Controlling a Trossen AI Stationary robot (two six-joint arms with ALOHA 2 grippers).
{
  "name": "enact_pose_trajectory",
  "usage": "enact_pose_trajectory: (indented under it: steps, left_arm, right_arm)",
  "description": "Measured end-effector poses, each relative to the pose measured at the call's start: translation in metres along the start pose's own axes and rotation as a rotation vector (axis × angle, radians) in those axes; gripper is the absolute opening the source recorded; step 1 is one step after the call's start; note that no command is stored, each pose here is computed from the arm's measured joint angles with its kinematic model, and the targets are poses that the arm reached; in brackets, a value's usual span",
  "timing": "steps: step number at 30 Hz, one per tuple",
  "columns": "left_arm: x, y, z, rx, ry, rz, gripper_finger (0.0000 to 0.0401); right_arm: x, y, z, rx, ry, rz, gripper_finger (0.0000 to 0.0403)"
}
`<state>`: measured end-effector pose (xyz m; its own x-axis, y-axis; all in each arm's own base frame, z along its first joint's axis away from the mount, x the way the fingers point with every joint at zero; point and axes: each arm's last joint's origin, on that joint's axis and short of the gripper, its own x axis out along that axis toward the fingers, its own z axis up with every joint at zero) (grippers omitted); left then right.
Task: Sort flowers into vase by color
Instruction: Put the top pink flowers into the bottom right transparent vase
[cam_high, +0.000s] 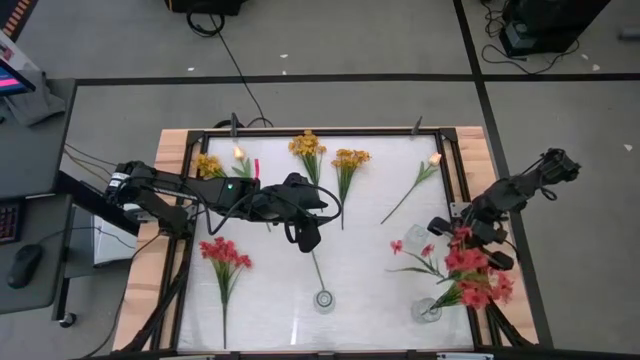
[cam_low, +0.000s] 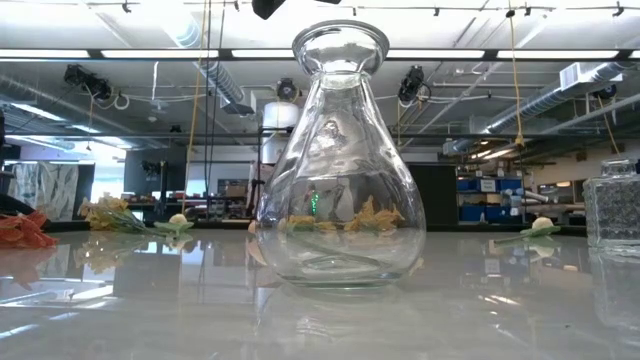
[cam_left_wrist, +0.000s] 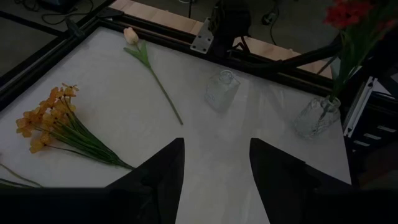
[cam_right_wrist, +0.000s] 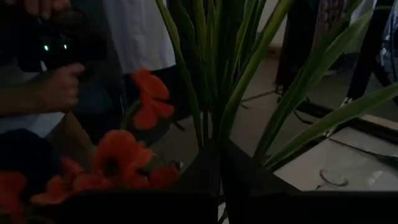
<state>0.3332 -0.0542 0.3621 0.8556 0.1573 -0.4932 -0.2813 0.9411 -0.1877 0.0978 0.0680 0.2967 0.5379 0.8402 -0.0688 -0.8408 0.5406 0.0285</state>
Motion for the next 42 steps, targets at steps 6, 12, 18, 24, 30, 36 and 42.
enact_pose_trajectory:
  steps: [6,12,18,24,30,36,42]
  left_arm:
    - [0.0,0.0,0.0,0.0,0.0,0.0,0.0188]
    - [0.0,0.0,0.0,0.0,0.0,0.0,0.0188]
    - [0.0,0.0,0.0,0.0,0.0,0.0,0.0188]
    - [0.0,0.0,0.0,0.0,0.0,0.0,0.0188]
    - [0.0,0.0,0.0,0.0,0.0,0.0,0.0188]
    - [0.0,0.0,0.0,0.0,0.0,0.0,0.0188]
    - [0.0,0.0,0.0,0.0,0.0,0.0,0.0188]
  right_arm:
    - [0.004,-0.002,0.002,-0.01,-0.016,0.006,0.0011]
    - [0.01,-0.001,-0.002,0.015,0.003,0.064,0.0011]
    - [0.012,-0.001,-0.001,0.009,-0.006,0.072,0.0011]
    - [0.013,-0.002,0.006,0.019,-0.074,0.071,0.0011]
    - [0.015,-0.002,0.006,0.068,-0.074,0.101,0.0011]
    - [0.015,-0.003,0.007,0.065,-0.079,0.109,0.0011]
    - [0.015,0.0,0.007,-0.003,-0.083,0.124,0.0011]
